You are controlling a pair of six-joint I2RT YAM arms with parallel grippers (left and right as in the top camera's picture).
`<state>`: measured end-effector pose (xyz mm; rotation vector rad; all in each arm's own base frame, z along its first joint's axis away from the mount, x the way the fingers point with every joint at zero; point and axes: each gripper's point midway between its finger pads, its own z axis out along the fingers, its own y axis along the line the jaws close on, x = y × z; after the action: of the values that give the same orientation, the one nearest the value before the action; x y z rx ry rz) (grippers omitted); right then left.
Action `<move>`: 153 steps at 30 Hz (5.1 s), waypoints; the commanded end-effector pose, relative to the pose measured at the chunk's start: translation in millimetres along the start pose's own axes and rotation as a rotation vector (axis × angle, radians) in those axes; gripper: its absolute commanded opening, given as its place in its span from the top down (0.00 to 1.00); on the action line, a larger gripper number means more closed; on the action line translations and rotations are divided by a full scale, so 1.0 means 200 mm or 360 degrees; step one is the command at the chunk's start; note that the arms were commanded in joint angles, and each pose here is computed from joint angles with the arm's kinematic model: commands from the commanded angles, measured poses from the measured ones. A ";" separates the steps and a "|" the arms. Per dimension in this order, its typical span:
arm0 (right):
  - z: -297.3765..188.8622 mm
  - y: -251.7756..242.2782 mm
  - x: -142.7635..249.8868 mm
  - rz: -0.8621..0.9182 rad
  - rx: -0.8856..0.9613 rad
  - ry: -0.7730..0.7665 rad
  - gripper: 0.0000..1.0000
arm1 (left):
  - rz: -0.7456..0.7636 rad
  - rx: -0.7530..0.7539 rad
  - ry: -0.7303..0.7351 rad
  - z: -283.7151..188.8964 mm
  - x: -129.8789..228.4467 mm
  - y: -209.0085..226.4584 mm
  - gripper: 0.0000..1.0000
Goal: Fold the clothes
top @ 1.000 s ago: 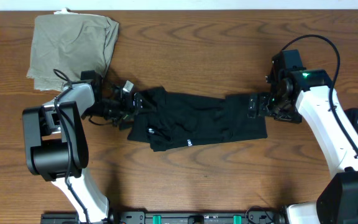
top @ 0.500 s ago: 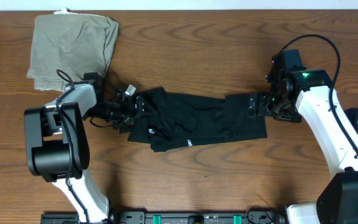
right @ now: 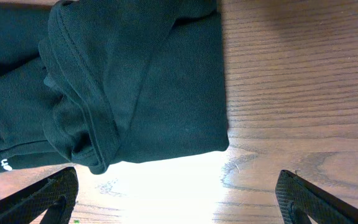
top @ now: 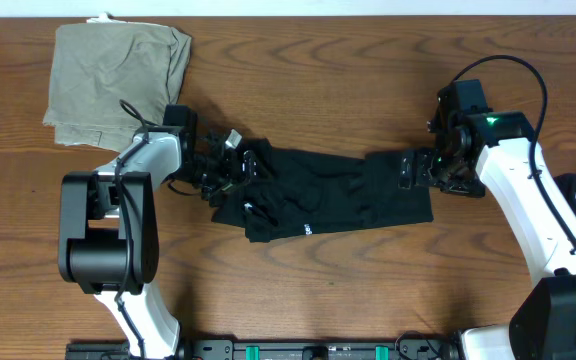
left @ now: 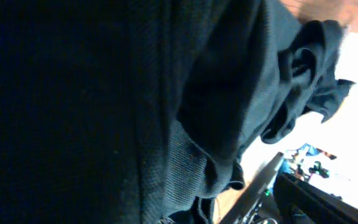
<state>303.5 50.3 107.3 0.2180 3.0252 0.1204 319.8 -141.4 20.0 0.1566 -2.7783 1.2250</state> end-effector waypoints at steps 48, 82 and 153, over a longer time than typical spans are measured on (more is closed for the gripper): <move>0.01 -0.01 -0.02 -0.0009 -0.0009 -0.0018 0.01 | -0.0489 -0.1130 -0.0086 -0.78 -0.10 0.31 0.94; 0.06 -0.02 0.02 -0.0011 0.0005 0.0018 0.01 | 0.0095 -0.1156 -0.0125 -0.35 0.14 -0.51 0.94; 0.27 -0.02 0.19 0.0041 -0.0070 0.0145 0.01 | 0.0433 -0.1224 -0.0090 0.12 0.08 -0.70 0.35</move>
<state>273.7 56.7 51.7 0.2250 3.0998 0.1937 317.0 -254.9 104.4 -0.2640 -3.1376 0.1020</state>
